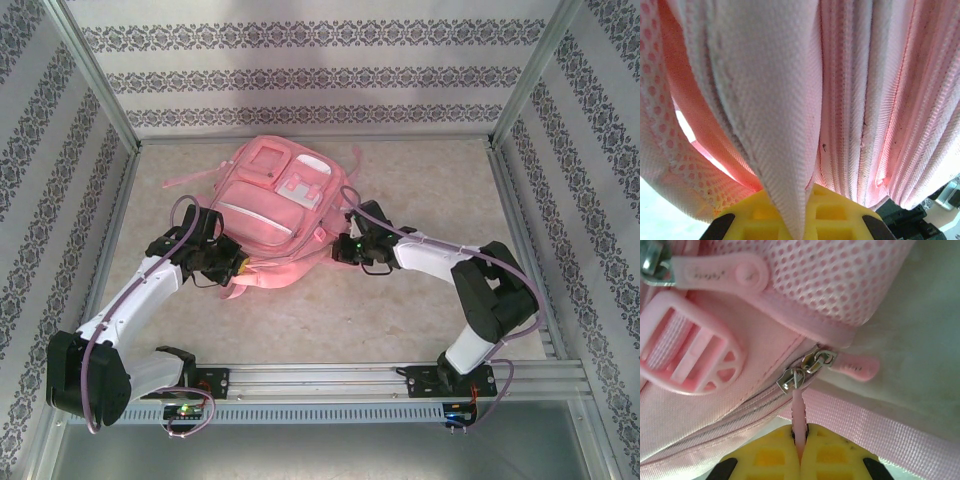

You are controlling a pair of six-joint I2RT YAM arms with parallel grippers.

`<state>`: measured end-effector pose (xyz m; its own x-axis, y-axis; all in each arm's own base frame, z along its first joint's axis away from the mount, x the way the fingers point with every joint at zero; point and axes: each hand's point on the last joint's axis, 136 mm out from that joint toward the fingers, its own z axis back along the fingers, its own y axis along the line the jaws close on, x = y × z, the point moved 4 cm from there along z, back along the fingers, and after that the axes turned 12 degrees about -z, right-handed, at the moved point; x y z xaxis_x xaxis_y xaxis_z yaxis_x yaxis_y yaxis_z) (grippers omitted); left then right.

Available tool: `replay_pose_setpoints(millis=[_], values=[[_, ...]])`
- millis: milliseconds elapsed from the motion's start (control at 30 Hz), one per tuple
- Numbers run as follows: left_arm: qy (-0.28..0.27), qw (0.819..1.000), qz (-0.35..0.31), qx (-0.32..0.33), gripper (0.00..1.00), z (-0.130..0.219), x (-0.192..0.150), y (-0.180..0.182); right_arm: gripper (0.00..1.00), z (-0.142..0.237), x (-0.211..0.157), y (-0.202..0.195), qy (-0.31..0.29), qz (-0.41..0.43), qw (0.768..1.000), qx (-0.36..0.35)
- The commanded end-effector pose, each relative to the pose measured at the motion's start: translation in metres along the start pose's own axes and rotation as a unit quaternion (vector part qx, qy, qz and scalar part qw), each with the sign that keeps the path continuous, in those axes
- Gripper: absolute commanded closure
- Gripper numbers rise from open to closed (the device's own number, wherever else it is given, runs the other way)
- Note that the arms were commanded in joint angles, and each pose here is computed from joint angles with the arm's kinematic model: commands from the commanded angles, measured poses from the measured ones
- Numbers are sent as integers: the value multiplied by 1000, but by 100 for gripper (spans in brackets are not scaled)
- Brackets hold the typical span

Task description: Pack the student bag

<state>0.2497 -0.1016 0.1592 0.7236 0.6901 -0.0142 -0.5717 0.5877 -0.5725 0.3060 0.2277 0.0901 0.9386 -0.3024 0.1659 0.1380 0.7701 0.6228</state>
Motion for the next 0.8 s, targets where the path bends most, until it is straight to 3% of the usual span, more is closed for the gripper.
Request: replay_pose_setpoints(millis=[0,333,400,500,533,600,767], values=[[14,1000,-15,6,100,13,-5,0,100,2,18,-17,-24,-32,999,-34],[43,998,-46,0,100,-4,-21,-13,96,-2,29,-23,-26,-43,997,-53],[46,997,-57,2,100,-6,-24,-17,86,-1,32,-25,-25,-48,997,-56],[51,996,-69,-5,100,-9,-28,-24,60,12,31,-25,-39,-38,996,-77],[52,996,-74,-8,100,-9,-29,-27,55,18,31,-26,-49,-33,994,-89],[56,994,-90,-10,100,-10,-34,-34,48,39,30,-32,-75,-27,988,-133],[91,985,-144,-9,100,-13,-59,-55,44,91,29,-38,-143,-26,972,-185]])
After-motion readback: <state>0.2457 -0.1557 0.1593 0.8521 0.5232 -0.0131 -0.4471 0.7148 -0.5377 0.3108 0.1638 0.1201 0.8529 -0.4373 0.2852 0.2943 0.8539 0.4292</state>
